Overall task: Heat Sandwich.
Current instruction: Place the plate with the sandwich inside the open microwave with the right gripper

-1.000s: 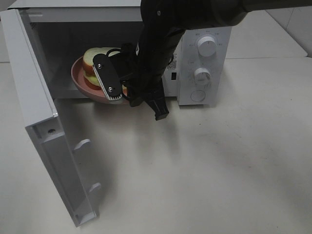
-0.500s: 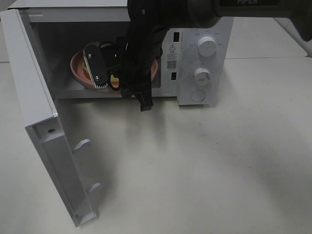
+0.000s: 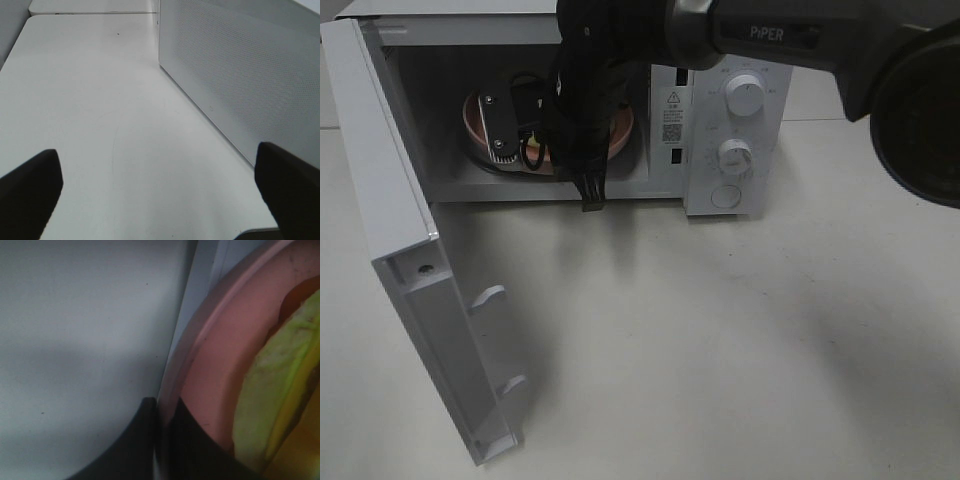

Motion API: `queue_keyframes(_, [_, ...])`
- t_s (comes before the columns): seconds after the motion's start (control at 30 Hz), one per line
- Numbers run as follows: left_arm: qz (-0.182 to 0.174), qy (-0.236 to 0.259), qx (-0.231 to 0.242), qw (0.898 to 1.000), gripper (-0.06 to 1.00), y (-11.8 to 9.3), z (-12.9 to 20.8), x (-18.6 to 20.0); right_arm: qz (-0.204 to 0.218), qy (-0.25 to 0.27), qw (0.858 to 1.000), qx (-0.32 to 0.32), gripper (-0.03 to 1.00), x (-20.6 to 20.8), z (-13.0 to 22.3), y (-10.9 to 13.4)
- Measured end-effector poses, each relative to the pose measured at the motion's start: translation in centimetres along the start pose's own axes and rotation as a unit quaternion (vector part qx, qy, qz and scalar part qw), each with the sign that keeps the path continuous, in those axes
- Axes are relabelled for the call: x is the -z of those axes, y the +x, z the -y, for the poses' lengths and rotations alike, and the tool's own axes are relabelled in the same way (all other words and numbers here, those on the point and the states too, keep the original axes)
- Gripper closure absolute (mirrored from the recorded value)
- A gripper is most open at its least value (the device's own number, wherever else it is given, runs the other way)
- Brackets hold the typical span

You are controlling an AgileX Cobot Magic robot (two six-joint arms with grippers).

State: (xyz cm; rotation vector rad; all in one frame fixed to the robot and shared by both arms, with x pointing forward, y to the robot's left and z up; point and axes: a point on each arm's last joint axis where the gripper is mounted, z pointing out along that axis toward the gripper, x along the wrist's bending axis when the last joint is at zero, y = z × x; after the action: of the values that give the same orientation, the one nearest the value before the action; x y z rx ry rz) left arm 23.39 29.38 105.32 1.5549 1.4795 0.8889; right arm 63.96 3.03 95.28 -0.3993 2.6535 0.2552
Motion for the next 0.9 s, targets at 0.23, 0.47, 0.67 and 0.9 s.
queue_keyframes(0.23, [0.000, 0.000, 0.000, 1.000, -0.05, 0.0, 0.0, 0.0, 0.005, 0.006, 1.000, -0.003, 0.91, -1.1, 0.2, -0.6])
queue_keyframes(0.47, [0.000, 0.000, 0.000, 1.000, -0.05, 0.0, 0.0, 0.0, 0.012, 0.008, 1.000, -0.014, 0.91, -1.9, 1.1, -1.2])
queue_keyframes(0.67, [0.000, 0.000, 0.000, 1.000, -0.05, 0.0, 0.0, 0.0, 0.026, 0.004, 1.000, -0.017, 0.91, -2.2, 1.3, -1.6])
queue_keyframes(0.9, [-0.005, 0.000, -0.003, 1.000, -0.05, 0.1, 0.0, 0.0, 0.025, 0.006, 1.000, -0.001, 0.91, -2.3, 1.3, -1.6])
